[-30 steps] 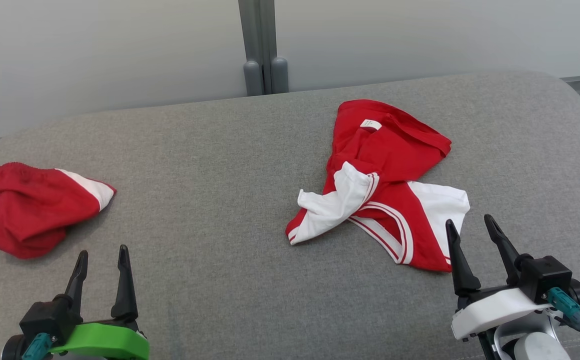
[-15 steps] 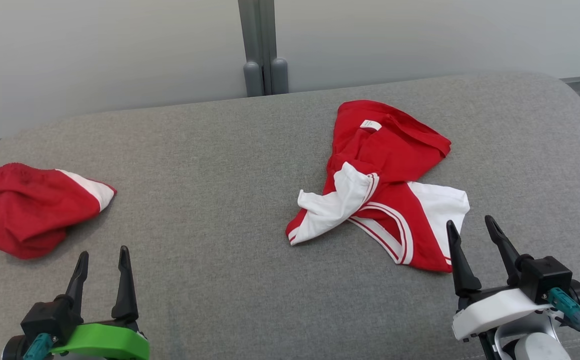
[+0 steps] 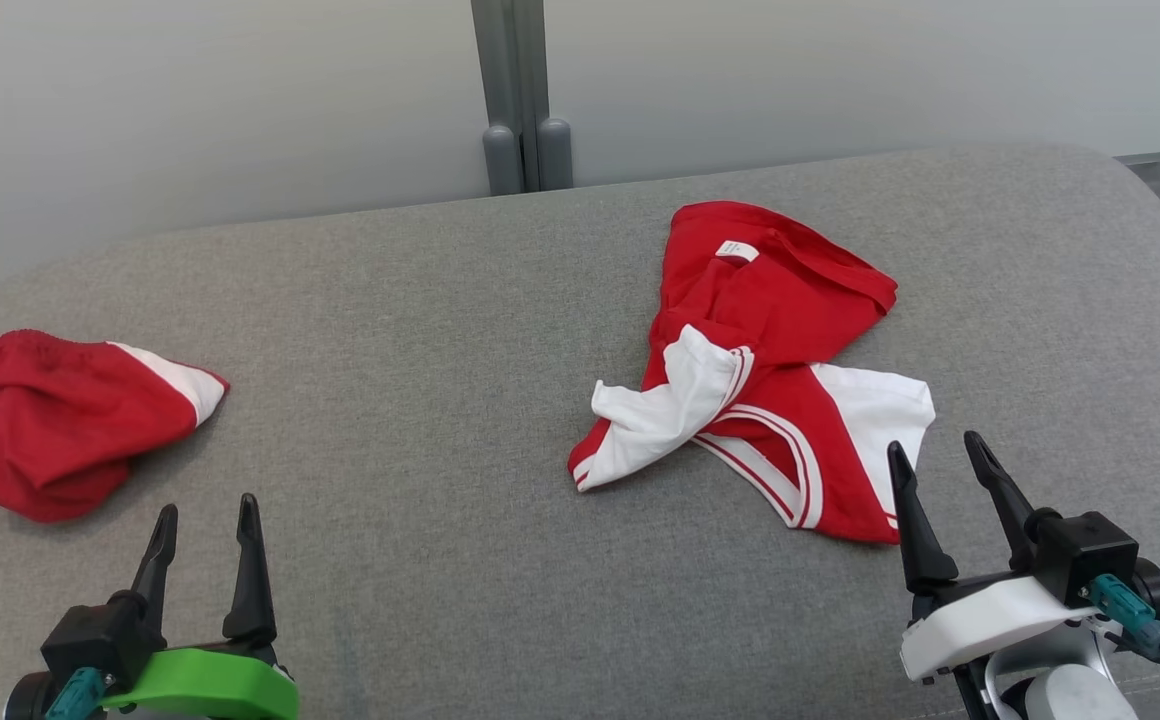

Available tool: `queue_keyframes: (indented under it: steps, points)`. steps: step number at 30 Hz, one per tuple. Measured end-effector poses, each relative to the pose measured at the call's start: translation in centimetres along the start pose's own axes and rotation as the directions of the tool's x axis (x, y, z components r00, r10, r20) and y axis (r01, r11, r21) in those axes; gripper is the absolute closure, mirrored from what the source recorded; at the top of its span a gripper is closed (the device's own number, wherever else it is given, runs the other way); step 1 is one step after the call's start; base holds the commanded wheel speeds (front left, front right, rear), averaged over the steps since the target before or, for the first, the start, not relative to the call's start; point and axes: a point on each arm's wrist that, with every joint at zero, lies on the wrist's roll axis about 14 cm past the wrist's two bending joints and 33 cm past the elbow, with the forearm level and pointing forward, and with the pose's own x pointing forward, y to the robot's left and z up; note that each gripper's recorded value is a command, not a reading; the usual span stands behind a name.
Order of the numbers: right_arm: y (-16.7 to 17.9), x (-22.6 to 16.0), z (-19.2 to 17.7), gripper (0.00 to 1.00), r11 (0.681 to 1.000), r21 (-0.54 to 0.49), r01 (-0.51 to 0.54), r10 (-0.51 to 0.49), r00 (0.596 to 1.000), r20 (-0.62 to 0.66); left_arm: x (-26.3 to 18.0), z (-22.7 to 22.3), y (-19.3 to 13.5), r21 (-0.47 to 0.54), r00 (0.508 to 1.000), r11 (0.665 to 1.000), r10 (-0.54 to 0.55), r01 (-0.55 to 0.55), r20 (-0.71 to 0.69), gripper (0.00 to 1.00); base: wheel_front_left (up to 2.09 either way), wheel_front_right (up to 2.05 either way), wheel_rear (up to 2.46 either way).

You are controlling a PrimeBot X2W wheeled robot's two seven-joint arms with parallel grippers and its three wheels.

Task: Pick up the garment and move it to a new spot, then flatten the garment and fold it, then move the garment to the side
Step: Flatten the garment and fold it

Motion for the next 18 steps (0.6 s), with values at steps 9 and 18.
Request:
queue_keyframes:
  steps: [9, 18]
  points:
    - [-0.02, -0.07, 0.04, 0.00, 1.000, 0.000, 0.001, -0.001, 1.000, 0.001, 0.02, -0.06, -0.14, -0.002, 1.000, 1.000, -0.003, 0.003, -0.001, 0.00, 0.00, 0.00, 0.00]
    - [0.01, -0.06, -0.15, 0.00, 1.000, 0.002, 0.002, -0.001, 1.000, -0.004, 0.51, -0.50, -0.86, 0.001, 1.000, 1.000, -0.026, 0.026, -0.015, 0.00, 0.00, 0.00, 0.00]
